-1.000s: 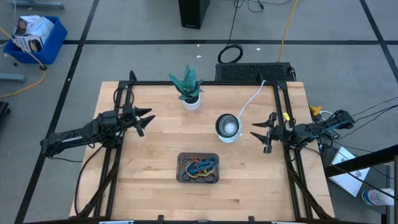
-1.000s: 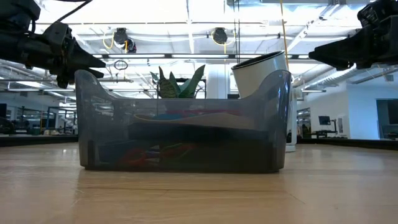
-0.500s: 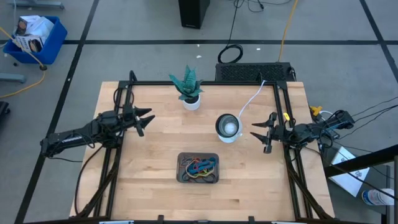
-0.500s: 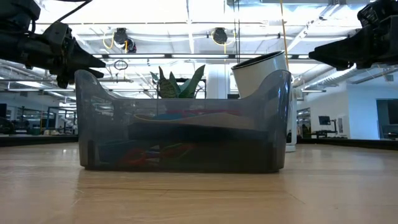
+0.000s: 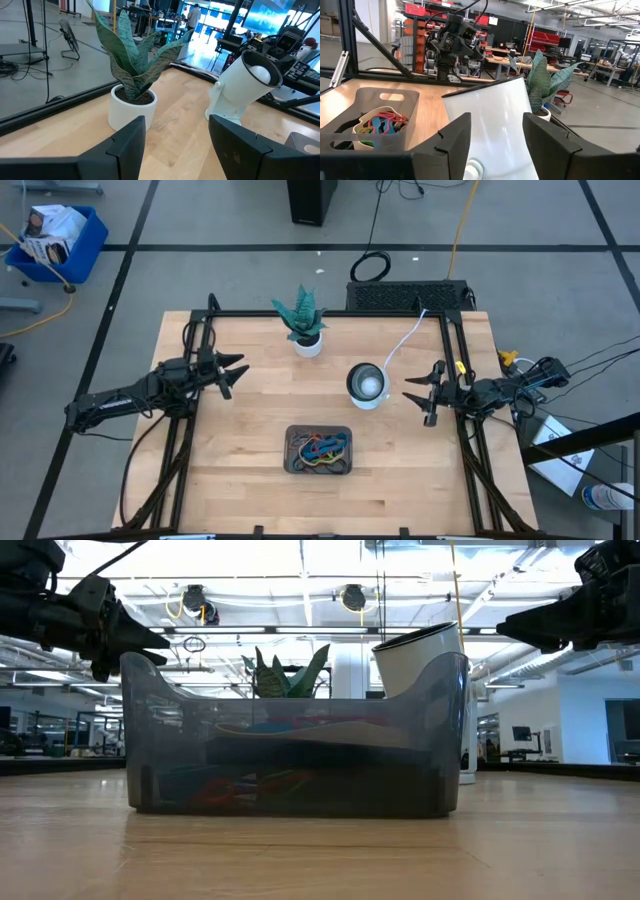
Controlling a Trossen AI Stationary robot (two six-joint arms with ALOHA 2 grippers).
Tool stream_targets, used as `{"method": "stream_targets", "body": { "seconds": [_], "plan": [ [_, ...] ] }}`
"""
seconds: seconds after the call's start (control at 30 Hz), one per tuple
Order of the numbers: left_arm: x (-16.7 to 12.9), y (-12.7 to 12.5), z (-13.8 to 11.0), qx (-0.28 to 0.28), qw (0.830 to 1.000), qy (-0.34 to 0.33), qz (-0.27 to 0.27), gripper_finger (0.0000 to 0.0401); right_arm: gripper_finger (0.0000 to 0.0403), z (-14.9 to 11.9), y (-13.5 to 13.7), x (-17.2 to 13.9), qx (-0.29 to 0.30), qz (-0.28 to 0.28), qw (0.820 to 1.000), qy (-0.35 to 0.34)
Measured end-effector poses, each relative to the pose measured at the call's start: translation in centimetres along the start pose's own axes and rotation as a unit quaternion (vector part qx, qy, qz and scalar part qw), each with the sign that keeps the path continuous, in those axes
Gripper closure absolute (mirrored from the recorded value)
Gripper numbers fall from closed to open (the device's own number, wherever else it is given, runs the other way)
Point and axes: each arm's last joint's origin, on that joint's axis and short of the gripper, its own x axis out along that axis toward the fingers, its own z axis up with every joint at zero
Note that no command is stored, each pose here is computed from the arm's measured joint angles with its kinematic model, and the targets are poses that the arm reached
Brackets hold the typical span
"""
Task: Pick and place rubber bands into bin
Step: Return to Home Position
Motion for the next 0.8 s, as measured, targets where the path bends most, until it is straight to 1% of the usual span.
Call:
{"method": "stream_targets", "body": {
  "seconds": [0.8],
  "plan": [
    [0.00,0.00,0.01,0.001,1.000,0.000,0.000,0.0176,0.0230,0.00,0.00,0.00,0.000,0.000,1.000,0.000]
  ]
}}
